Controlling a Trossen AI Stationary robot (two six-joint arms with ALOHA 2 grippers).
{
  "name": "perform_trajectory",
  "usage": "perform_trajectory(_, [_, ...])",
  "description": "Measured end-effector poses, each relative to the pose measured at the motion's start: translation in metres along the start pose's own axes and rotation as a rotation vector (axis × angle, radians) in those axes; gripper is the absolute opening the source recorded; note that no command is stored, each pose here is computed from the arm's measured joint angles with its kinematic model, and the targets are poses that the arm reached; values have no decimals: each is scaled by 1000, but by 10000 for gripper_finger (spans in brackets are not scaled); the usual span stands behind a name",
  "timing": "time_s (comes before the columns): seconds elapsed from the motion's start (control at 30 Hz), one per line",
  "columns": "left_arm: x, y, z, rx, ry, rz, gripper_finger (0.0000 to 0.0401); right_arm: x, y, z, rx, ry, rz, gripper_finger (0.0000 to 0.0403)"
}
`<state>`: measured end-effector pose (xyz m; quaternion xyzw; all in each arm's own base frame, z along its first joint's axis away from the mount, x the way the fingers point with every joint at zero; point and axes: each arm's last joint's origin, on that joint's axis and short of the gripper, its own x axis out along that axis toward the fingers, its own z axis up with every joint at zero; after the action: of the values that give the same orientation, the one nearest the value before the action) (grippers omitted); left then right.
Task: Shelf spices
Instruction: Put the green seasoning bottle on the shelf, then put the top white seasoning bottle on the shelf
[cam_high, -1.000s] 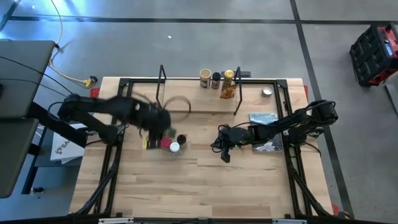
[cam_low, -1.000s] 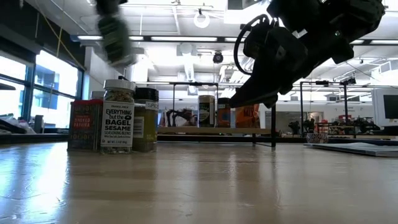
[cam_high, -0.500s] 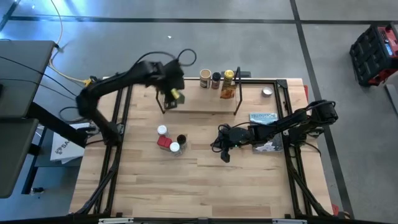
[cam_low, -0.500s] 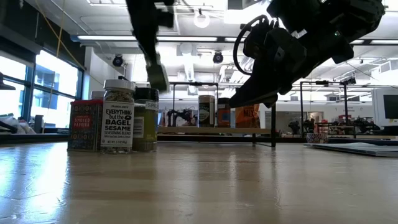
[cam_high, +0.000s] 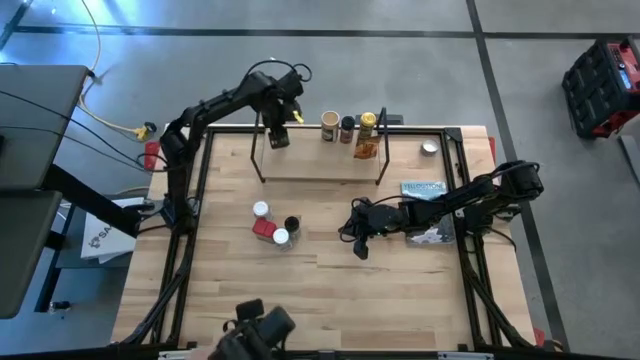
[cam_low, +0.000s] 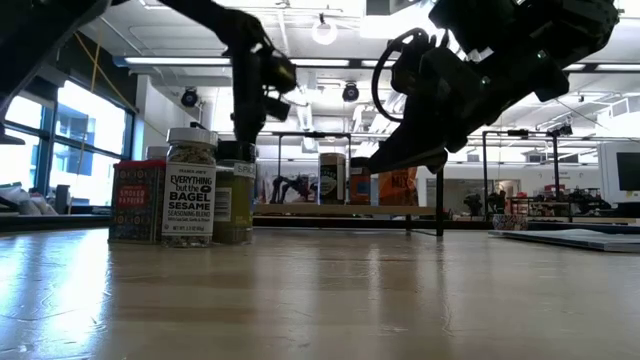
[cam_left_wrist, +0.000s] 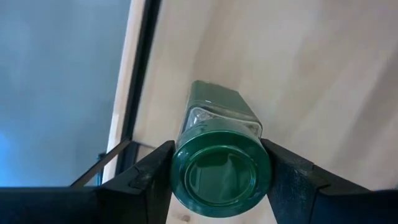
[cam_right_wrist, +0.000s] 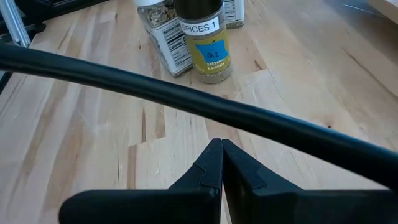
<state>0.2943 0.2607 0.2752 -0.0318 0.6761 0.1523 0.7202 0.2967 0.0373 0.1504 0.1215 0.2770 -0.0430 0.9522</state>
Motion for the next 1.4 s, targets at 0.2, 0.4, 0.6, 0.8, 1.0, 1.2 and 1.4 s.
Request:
perform_trajectory(0.2, [9,22,-9,-46,21,7,201,0,0,0,0,0,-1,0])
perform_trajectory(0.4, [10,29,-14,-51,28,7,204,2,-1,-2,-19,9,-7,0])
perform_trajectory(0.6, [11,29,-13,0,20,-4,217,8,-2,-8,-1,36,-16,0])
perform_trajectory(0.8, [13,28,-13,-10,27,-18,263,10,-2,-11,3,49,-13,0])
perform_trajectory(1.0, [11,27,-15,18,54,3,282,10,-2,-11,4,45,-6,0])
perform_trajectory(1.2, [-15,22,-22,54,56,98,283,10,-2,-10,2,38,-4,0])
perform_trajectory(1.4, [-68,5,-41,22,-38,165,284,10,-1,-10,0,38,-3,0])
